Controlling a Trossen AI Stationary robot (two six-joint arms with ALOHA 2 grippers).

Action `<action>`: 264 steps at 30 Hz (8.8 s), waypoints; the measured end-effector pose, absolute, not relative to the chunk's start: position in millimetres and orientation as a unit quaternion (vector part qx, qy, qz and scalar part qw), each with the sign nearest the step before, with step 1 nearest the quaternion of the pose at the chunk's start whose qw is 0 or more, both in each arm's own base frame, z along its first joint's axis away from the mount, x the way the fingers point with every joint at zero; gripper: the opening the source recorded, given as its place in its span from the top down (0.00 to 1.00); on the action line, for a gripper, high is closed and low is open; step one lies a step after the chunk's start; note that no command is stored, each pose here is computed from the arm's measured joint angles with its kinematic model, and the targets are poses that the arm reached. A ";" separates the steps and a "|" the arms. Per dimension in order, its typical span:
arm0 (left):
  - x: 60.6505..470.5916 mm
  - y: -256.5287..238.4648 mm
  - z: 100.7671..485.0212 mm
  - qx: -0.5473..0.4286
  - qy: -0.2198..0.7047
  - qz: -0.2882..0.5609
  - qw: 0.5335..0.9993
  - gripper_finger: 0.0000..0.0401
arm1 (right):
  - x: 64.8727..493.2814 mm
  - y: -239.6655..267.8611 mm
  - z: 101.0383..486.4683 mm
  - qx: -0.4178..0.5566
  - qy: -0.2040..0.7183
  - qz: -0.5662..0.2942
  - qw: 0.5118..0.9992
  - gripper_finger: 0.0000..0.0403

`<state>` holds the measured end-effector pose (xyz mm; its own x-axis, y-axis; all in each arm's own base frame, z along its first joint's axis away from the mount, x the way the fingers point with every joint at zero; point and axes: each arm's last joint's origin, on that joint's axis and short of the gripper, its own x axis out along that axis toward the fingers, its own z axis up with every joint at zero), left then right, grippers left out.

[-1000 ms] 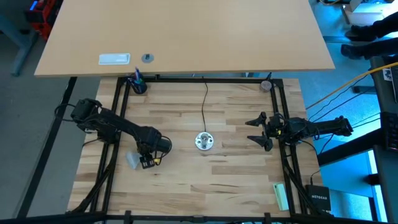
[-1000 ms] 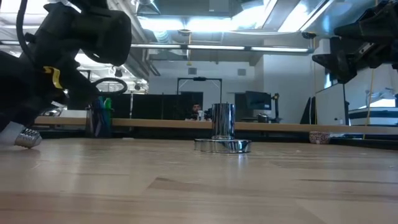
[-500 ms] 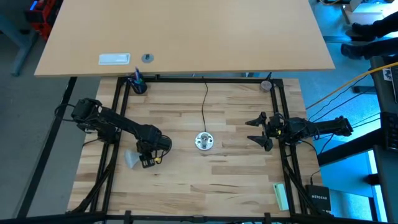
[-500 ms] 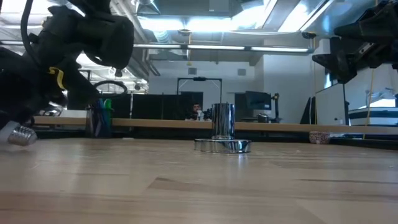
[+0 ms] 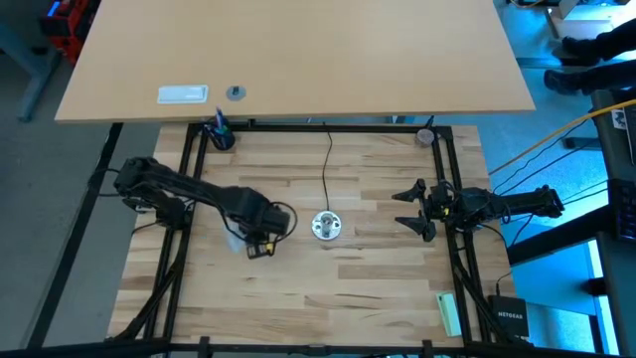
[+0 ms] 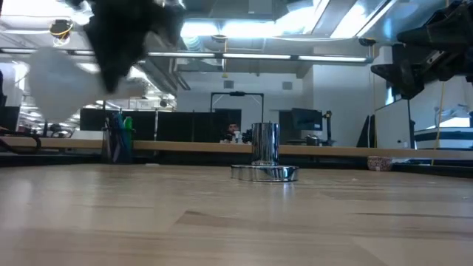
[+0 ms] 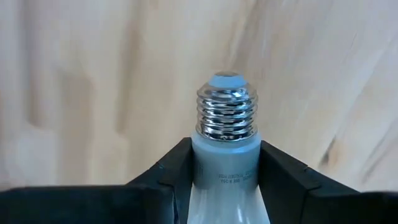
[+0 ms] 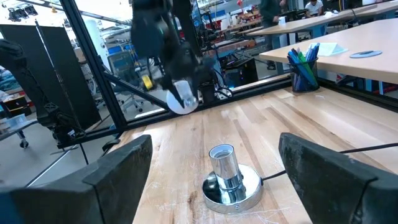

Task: Screw lightbulb
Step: Insert the lightbulb on the lamp

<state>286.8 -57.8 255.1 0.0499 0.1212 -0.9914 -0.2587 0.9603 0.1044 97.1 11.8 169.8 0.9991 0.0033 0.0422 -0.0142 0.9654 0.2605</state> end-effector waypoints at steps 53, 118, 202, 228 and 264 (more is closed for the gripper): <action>356.4 -36.9 309.0 0.025 -0.066 0.074 0.995 0.66 | 145.6 17.7 213.1 0.178 -0.082 -0.026 0.980 0.12; 366.9 -24.4 285.6 -0.140 0.116 0.124 0.975 0.41 | 273.2 35.2 221.6 -0.003 0.209 -0.132 0.969 0.59; 305.1 -36.6 306.2 -0.012 -0.205 0.108 0.973 0.78 | 249.4 57.1 260.3 0.088 -0.134 -0.087 0.983 0.32; 326.3 -35.6 274.4 -0.003 -0.102 0.103 0.989 0.78 | 261.3 48.0 324.9 -0.028 -0.125 -0.081 0.989 0.32; 328.9 -37.3 264.0 0.041 -0.011 0.091 0.995 0.54 | 293.4 43.4 313.8 -0.068 0.007 -0.035 0.997 0.59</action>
<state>328.9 -37.3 264.0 0.9833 0.1799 0.0285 -0.1816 0.9801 0.0796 293.4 43.4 313.8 0.9974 -0.0717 -0.0098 0.0697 0.9882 -0.1361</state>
